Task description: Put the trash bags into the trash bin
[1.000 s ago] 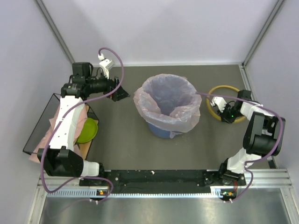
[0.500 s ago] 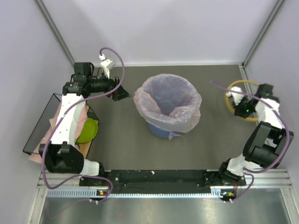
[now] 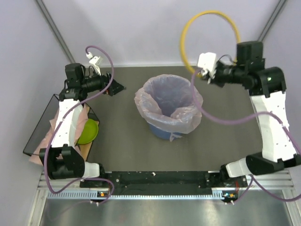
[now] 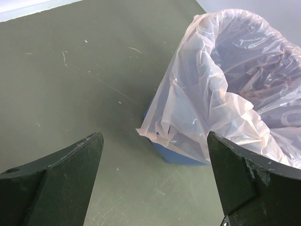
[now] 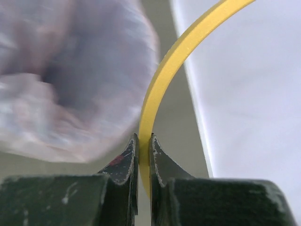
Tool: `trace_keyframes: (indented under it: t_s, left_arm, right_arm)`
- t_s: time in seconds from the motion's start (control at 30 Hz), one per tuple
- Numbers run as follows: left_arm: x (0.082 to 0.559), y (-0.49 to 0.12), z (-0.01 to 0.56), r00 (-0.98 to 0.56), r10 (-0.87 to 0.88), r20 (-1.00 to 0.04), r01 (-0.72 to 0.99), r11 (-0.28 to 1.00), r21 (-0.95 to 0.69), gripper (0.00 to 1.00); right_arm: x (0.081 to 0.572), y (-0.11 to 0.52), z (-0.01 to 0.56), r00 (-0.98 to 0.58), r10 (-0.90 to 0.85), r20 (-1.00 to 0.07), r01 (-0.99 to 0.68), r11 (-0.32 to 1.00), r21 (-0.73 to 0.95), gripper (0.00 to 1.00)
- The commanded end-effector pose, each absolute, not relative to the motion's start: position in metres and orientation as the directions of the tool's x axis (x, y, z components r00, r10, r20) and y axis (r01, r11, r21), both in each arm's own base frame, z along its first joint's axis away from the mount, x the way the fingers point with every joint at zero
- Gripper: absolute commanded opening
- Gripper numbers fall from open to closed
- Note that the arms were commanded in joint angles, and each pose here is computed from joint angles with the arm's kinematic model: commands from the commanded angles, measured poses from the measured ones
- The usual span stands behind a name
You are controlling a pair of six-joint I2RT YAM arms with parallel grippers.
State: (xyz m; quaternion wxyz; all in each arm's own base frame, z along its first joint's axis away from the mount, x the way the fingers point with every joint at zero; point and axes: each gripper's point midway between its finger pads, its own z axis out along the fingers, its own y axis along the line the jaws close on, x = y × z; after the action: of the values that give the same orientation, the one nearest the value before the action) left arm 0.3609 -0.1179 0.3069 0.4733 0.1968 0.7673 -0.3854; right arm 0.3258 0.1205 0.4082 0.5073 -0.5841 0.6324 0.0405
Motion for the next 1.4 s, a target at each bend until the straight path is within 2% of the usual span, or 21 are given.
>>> trace_keyframes:
  t_s: [0.0, 0.17, 0.27, 0.5, 0.6, 0.83, 1.0, 1.17, 1.2, 1.27, 1.33, 1.37]
  left_arm:
    - [0.355, -0.124, 0.33, -0.396, -0.093, -0.914, 0.718, 0.59, -0.371, 0.98]
    - [0.347, -0.127, 0.329, -0.391, -0.094, -0.916, 0.733, 0.571, -0.371, 0.98]
    - [0.345, -0.127, 0.326, -0.392, -0.094, -0.915, 0.735, 0.566, -0.373, 0.98]
    - [0.338, -0.129, 0.325, -0.385, -0.091, -0.918, 0.743, 0.56, -0.367, 0.98]
    - [0.334, -0.129, 0.325, -0.381, -0.093, -0.92, 0.746, 0.557, -0.366, 0.98]
    - [0.33, -0.13, 0.326, -0.378, -0.092, -0.921, 0.752, 0.551, -0.363, 0.98]
    - [0.33, -0.13, 0.325, -0.379, -0.088, -0.921, 0.752, 0.55, -0.362, 0.98]
    - [0.328, -0.13, 0.323, -0.378, -0.078, -0.922, 0.756, 0.549, -0.357, 0.98]
    - [0.328, -0.13, 0.323, -0.38, -0.079, -0.922, 0.755, 0.55, -0.358, 0.98]
    - [0.327, -0.13, 0.323, -0.38, -0.078, -0.922, 0.756, 0.547, -0.358, 0.98]
    - [0.327, -0.131, 0.323, -0.38, -0.076, -0.922, 0.758, 0.545, -0.358, 0.98]
    - [0.327, -0.13, 0.322, -0.382, -0.076, -0.921, 0.757, 0.546, -0.359, 0.98]
  right_arm:
    - [0.227, 0.143, 0.357, 0.142, -0.776, -0.614, -0.926, 0.116, -0.36, 0.0]
    - [0.176, 0.182, 0.348, 0.282, -0.773, -0.568, -0.944, -0.118, -0.308, 0.0]
    - [0.166, 0.194, 0.34, 0.316, -0.767, -0.559, -0.942, -0.183, -0.282, 0.0]
    - [0.136, 0.199, 0.318, 0.318, -0.777, -0.544, -0.948, -0.25, -0.198, 0.0]
    - [0.132, 0.195, 0.307, 0.283, -0.8, -0.528, -0.959, -0.236, -0.157, 0.0]
    - [0.142, 0.198, 0.291, 0.266, -0.837, -0.478, -0.964, -0.236, -0.123, 0.0]
    - [0.145, 0.207, 0.288, 0.27, -0.832, -0.484, -0.962, -0.253, -0.102, 0.0]
    - [0.144, 0.21, 0.286, 0.273, -0.827, -0.492, -0.96, -0.265, -0.087, 0.12]
    - [0.144, 0.211, 0.285, 0.276, -0.827, -0.49, -0.959, -0.269, -0.086, 0.19]
    - [0.146, 0.212, 0.286, 0.268, -0.83, -0.489, -0.962, -0.26, -0.085, 0.27]
    - [0.146, 0.214, 0.288, 0.272, -0.824, -0.497, -0.961, -0.263, -0.089, 0.41]
    - [0.146, 0.214, 0.289, 0.273, -0.822, -0.501, -0.96, -0.264, -0.09, 0.43]
